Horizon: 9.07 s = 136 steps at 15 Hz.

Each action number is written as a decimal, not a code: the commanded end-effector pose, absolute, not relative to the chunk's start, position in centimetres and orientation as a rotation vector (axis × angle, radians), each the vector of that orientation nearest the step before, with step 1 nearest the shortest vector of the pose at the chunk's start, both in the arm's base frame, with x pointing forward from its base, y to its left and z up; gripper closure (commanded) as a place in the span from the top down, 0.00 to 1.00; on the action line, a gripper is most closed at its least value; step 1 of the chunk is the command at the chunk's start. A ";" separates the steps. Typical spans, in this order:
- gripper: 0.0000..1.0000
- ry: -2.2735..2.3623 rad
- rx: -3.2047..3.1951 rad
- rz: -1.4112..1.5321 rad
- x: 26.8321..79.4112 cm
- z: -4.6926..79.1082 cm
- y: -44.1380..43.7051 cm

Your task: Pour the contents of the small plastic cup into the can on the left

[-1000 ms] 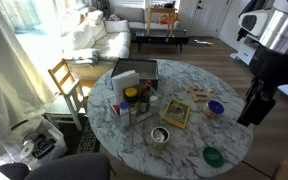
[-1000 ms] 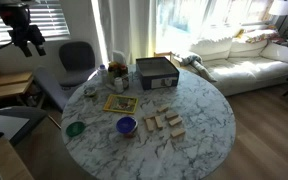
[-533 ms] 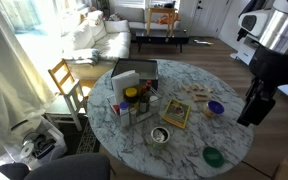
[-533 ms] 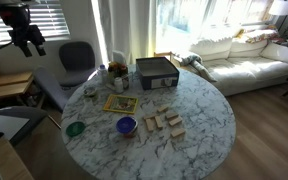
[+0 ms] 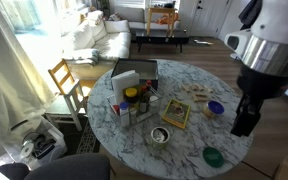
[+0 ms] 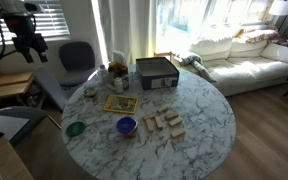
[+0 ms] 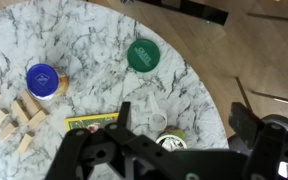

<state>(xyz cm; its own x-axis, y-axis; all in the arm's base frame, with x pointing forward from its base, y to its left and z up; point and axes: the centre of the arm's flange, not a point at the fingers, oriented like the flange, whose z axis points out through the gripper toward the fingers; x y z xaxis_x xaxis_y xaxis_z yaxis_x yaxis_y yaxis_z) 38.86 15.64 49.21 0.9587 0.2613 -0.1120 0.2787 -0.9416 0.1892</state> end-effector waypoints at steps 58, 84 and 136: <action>0.65 0.521 3.720 -0.469 53.0 16.5 -1.1; 0.69 0.479 3.778 -0.312 54.0 16.1 -0.8; 0.55 -0.599 3.950 -0.132 49.4 14.3 0.0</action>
